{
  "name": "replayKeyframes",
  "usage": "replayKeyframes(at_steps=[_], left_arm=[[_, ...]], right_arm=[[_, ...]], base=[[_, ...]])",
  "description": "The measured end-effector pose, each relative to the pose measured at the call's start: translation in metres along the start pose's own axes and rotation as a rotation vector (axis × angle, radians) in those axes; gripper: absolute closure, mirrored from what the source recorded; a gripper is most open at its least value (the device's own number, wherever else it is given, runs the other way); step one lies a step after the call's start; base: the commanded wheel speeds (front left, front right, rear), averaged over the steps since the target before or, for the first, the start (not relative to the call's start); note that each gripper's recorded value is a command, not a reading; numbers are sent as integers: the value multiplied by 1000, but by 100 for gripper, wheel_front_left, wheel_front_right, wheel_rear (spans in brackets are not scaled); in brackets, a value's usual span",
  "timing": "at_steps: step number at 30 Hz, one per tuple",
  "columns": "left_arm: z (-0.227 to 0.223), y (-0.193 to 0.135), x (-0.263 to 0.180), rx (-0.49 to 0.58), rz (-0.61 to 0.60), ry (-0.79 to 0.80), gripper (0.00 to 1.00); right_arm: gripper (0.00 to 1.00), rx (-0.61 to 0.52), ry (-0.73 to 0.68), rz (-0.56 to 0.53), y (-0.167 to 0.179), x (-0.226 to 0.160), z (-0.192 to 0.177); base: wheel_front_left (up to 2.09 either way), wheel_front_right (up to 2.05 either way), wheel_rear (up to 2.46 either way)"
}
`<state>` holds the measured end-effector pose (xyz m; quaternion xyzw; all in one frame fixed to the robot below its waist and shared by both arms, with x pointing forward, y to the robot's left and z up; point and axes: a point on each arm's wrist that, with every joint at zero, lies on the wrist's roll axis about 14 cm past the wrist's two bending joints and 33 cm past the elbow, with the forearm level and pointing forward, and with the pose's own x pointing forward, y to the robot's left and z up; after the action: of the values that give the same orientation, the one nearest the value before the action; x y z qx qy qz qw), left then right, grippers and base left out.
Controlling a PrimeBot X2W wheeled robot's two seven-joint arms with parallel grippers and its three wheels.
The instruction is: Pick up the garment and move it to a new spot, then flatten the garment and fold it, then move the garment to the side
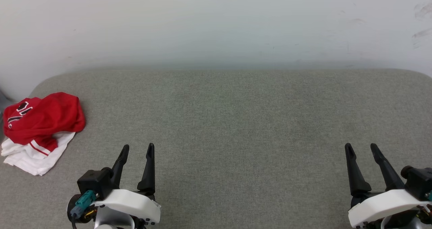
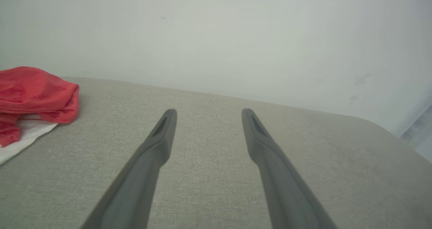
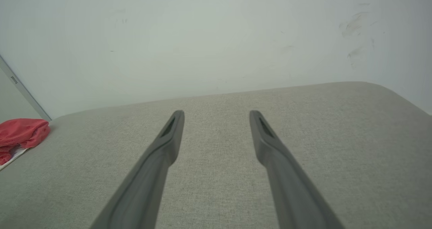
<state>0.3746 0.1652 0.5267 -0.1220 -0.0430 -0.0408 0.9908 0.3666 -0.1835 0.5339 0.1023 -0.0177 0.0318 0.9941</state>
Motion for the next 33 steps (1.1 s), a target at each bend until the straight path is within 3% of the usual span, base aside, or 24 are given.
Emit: replayKeyframes(at_steps=[16, 33], left_arm=[[-1, 9, -6, 83, 18, -13, 0], [31, 76, -43, 170, 214, -96, 0]], right_arm=[[0, -107, 6, 19, 6, 1, 0], [0, -202, 6, 288, 94, 30, -13]], base=[[0, 0, 0], [0, 0, 0]])
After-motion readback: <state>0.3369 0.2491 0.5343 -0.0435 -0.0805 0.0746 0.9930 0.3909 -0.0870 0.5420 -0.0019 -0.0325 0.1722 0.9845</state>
